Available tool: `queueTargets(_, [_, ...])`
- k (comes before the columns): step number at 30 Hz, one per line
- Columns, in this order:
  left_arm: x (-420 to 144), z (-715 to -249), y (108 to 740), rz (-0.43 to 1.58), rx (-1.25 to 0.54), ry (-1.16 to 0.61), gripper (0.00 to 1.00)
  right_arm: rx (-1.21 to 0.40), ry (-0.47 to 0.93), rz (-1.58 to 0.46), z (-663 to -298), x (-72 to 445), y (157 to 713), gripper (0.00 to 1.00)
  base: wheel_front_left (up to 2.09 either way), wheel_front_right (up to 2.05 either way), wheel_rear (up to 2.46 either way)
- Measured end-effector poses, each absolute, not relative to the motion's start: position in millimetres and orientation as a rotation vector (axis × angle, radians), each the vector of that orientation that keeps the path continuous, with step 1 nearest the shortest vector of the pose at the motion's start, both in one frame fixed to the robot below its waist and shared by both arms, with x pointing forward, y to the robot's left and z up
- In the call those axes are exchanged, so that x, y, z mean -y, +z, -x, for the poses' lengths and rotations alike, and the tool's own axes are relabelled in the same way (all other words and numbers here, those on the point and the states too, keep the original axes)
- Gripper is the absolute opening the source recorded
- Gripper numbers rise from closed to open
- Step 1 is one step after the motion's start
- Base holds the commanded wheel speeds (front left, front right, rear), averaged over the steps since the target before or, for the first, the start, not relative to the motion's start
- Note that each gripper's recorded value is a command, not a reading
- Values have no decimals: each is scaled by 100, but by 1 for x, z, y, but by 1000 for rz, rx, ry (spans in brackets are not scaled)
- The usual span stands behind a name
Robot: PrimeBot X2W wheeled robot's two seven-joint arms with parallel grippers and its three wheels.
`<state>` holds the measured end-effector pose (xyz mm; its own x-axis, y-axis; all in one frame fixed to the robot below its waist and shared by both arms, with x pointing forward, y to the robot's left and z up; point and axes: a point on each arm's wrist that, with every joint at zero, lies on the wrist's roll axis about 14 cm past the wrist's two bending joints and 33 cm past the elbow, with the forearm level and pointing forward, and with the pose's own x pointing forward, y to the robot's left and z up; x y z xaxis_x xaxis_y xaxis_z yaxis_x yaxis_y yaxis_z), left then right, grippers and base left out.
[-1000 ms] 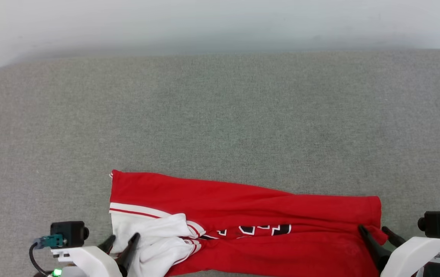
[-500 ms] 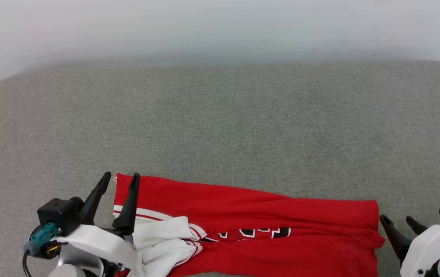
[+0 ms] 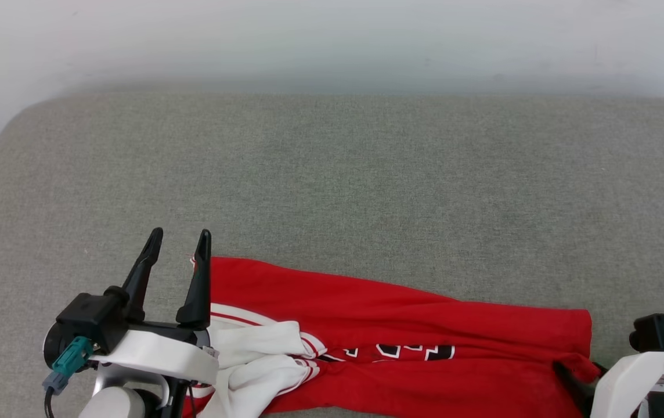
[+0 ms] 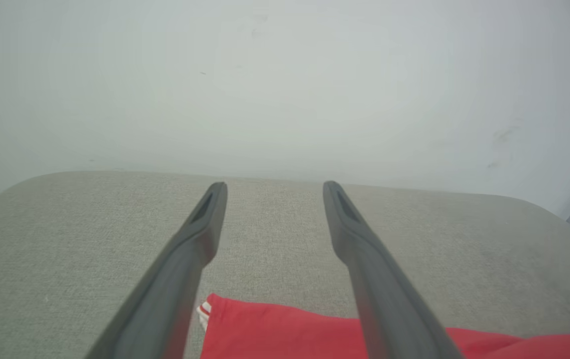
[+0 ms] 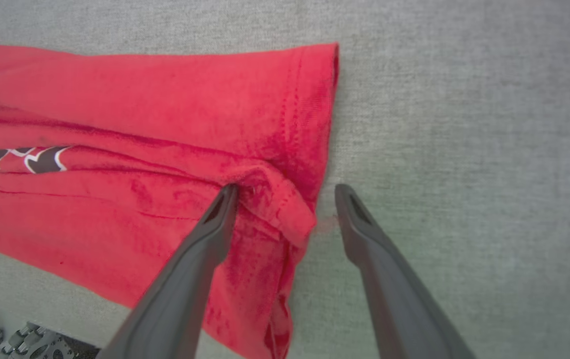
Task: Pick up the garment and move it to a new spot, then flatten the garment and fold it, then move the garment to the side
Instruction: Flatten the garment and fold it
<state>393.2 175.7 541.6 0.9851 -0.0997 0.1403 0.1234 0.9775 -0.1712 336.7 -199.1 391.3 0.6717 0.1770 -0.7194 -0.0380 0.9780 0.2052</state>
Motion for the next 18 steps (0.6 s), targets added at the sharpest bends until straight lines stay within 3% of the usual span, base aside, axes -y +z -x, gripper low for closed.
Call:
queueTargets(8, [-182, -397, 541, 169, 149, -88, 100, -945, 172, -217, -328, 180, 365, 100, 0, 0, 0])
queueTargets(9, [-182, -398, 540, 170, 149, -87, 100, -950, 174, -220, -328, 179, 364, 51, 0, 0, 0])
queueTargets(11, [-184, -399, 540, 164, 151, -82, 100, -964, 181, -228, -327, 176, 361, 0, 0, 0, 0])
queueTargets(18, [-186, -398, 541, 148, 163, -75, 100, -969, 204, -233, -331, 170, 362, 0, 0, 0, 0])
